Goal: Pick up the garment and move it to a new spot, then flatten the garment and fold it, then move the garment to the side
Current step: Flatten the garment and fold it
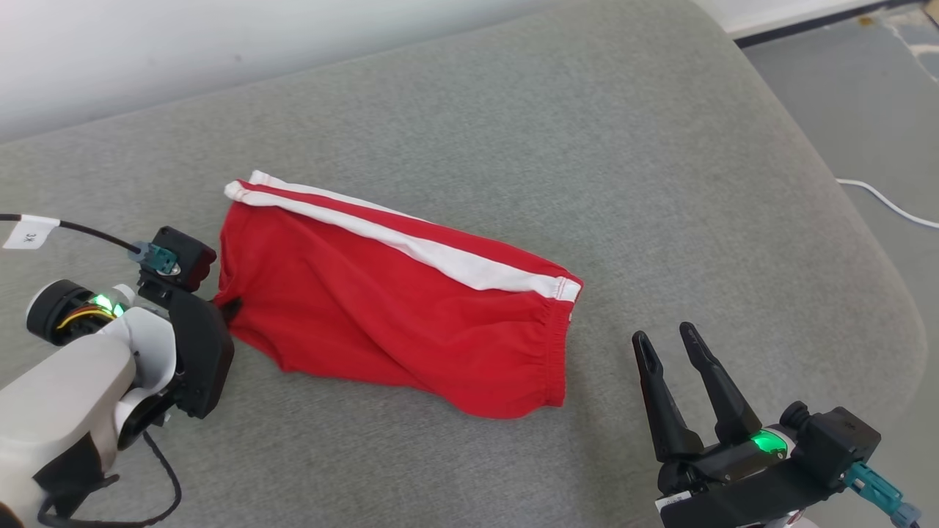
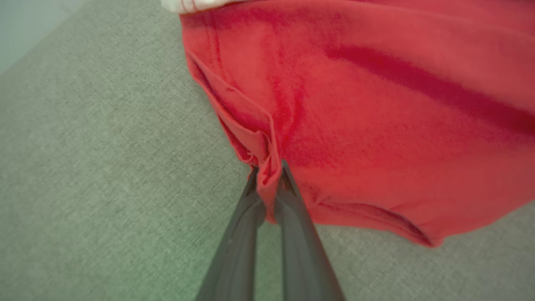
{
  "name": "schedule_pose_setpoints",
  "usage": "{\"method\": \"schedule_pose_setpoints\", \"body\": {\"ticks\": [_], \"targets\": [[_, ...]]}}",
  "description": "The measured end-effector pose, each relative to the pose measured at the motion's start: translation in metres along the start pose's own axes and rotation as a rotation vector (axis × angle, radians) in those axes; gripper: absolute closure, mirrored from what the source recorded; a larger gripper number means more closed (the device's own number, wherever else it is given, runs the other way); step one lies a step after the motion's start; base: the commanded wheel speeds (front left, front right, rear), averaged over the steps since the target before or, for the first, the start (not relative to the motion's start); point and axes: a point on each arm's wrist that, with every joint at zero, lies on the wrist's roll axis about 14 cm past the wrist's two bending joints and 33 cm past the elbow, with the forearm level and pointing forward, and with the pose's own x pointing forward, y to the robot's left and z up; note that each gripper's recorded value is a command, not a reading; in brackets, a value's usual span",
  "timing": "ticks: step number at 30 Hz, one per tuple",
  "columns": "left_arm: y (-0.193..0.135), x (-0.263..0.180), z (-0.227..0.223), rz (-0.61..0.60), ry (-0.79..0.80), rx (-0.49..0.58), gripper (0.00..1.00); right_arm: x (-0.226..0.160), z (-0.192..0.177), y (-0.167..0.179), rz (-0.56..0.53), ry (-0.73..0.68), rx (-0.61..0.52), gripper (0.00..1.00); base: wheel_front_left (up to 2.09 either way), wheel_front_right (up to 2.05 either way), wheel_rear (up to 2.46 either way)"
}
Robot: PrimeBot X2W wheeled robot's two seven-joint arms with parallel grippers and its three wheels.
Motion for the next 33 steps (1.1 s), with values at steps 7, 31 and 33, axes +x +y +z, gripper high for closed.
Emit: {"method": "schedule_pose_setpoints", "body": {"ticks": [7, 31, 33], "targets": [[-0.001, -0.018, 0.016, 0.023, -0.105, -0.044, 1.00, 0.004, 0.001, 0.009, 0.046, -0.002, -0.003, 0.00, 0.00, 0.00, 0.00], [-0.054, -0.118, -0.061, 0.201, -0.403, -0.424, 1.00, 0.000, -0.013, 0.042, 0.167, 0.028, 0.027, 0.00, 0.00, 0.00, 0.00], [-0.061, -0.121, -0.070, 0.205, -0.398, -0.453, 1.00, 0.002, -0.012, 0.047, 0.184, 0.027, 0.023, 0.00, 0.00, 0.00, 0.00]]}}
